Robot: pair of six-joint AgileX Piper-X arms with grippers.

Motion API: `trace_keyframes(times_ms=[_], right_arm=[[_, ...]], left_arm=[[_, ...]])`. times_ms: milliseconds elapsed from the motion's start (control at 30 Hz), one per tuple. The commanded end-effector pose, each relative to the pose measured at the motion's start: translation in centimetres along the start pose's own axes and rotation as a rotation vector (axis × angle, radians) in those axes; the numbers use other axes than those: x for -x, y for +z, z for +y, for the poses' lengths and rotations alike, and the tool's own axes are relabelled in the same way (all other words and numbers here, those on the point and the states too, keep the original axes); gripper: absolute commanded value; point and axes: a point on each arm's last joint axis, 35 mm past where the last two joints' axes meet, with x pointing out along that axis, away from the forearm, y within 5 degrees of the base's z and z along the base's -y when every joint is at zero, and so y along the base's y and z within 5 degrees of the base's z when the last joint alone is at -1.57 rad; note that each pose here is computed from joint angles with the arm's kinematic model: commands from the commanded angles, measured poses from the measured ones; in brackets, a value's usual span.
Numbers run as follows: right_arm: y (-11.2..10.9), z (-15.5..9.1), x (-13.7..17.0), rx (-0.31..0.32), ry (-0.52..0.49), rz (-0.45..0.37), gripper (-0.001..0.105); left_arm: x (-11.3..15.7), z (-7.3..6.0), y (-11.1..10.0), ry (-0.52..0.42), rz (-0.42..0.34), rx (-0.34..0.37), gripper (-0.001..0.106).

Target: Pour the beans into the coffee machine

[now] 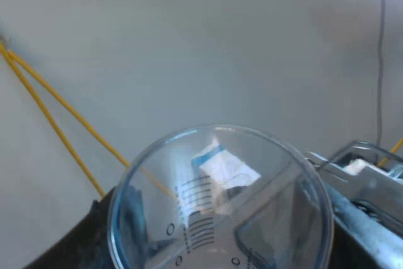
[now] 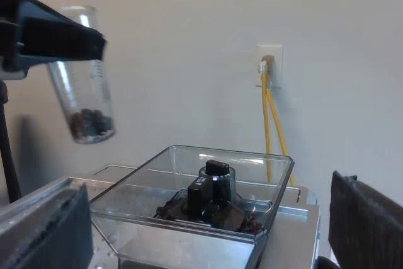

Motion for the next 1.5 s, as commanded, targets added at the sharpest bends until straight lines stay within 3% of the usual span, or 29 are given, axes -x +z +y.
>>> trace_keyframes(times_ms=[33, 133, 300, 400, 567, 667, 700, 767, 833, 867, 967, 1067, 1367, 1500], right_arm=[[0.4, -0.3, 0.1, -0.007, 0.0, -0.014, 0.078], [0.4, -0.3, 0.1, -0.007, 0.0, -0.014, 0.078], [0.4, -0.3, 0.1, -0.007, 0.0, -0.014, 0.078], [0.4, -0.3, 0.1, -0.007, 0.0, -0.014, 0.078], [0.4, -0.3, 0.1, -0.007, 0.0, -0.014, 0.078], [0.4, -0.3, 0.1, -0.007, 0.0, -0.014, 0.078], [0.4, -0.3, 0.1, -0.007, 0.0, -0.014, 0.078], [0.4, -0.3, 0.1, -0.007, 0.0, -0.014, 0.078], [0.4, -0.3, 0.1, -0.007, 0.0, -0.014, 0.078], [0.4, -0.3, 0.1, -0.007, 0.0, -0.014, 0.078], [0.4, -0.3, 0.1, -0.007, 0.0, -0.014, 0.078], [0.4, -0.3, 0.1, -0.007, 0.0, -0.014, 0.078], [0.4, -0.3, 0.1, -0.007, 0.0, -0.014, 0.078], [0.4, -0.3, 0.1, -0.007, 0.0, -0.014, 0.078]], left_arm=[[-0.8, 0.1, 0.5, 0.041, -0.021, -0.061, 0.0], [-2.2, 0.5, 0.0, 0.085, -0.015, -0.087, 0.0], [-3.4, 0.6, -0.8, 0.081, 0.01, -0.174, 0.0], [-3.9, -0.2, -0.6, 0.076, -0.016, -0.299, 0.0], [-4.3, -1.5, -0.1, 0.064, -0.07, -0.598, 0.0], [-4.4, -1.5, -0.1, 0.066, -0.074, -0.661, 0.0], [-4.6, -1.5, -0.2, 0.067, -0.07, -0.72, 0.0], [-4.9, -1.5, -0.5, 0.066, -0.062, -0.767, 0.0], [-5.0, -1.5, -0.5, 0.066, -0.06, -0.786, 0.0], [-5.3, -1.4, -0.7, 0.066, -0.052, -0.864, 0.0], [-5.8, -1.4, -1.1, 0.064, -0.038, -1.012, 0.0], [-6.2, -1.3, -1.5, 0.056, -0.024, -1.114, 0.0], [-7.2, -1.5, -2.3, -0.046, -0.064, -1.332, 0.0], [-7.4, -1.5, -2.5, -0.051, -0.063, -1.393, 0.0]])
